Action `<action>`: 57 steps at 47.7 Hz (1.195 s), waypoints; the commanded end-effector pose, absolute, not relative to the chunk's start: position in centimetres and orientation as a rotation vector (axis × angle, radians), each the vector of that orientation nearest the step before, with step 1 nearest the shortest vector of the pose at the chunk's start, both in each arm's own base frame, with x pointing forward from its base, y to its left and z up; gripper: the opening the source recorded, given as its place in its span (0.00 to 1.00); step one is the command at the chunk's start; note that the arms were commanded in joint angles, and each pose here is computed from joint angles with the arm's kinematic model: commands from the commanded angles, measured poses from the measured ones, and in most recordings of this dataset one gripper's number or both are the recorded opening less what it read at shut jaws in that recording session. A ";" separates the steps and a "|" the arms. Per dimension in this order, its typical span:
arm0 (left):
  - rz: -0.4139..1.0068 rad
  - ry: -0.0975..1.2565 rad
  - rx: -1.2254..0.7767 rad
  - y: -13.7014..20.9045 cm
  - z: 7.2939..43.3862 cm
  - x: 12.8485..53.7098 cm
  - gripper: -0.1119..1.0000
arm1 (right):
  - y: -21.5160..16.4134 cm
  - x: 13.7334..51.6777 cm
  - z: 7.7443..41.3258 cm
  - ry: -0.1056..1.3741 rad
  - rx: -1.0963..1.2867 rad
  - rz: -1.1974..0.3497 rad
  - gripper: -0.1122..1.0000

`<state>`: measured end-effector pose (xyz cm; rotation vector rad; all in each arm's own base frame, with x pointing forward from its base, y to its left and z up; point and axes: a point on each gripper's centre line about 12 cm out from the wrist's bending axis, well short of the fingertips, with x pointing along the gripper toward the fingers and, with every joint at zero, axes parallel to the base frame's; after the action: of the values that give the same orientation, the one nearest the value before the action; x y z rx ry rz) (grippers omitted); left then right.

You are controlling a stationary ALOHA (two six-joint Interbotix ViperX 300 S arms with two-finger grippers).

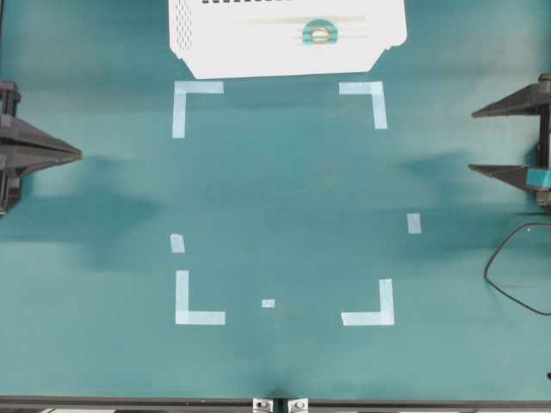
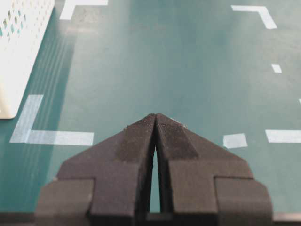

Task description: Put the tape in the middle into the white basket.

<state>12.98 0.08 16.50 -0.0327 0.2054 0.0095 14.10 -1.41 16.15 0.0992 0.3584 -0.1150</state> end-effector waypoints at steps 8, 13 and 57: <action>0.013 0.195 -0.035 0.1 16.9 13.1 0.00 | -1.3 13.9 16.3 0.306 0.054 -0.097 0.98; 0.013 0.195 -0.036 0.1 16.9 13.1 0.00 | -1.2 13.9 16.2 0.304 0.053 -0.094 0.98; 0.012 0.176 -0.024 0.1 16.6 12.6 0.00 | -0.9 13.2 14.8 0.253 0.025 -0.064 0.98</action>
<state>12.51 0.07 16.18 -0.0236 0.1855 0.0076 13.07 -0.92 14.38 0.0324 0.2659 -0.0700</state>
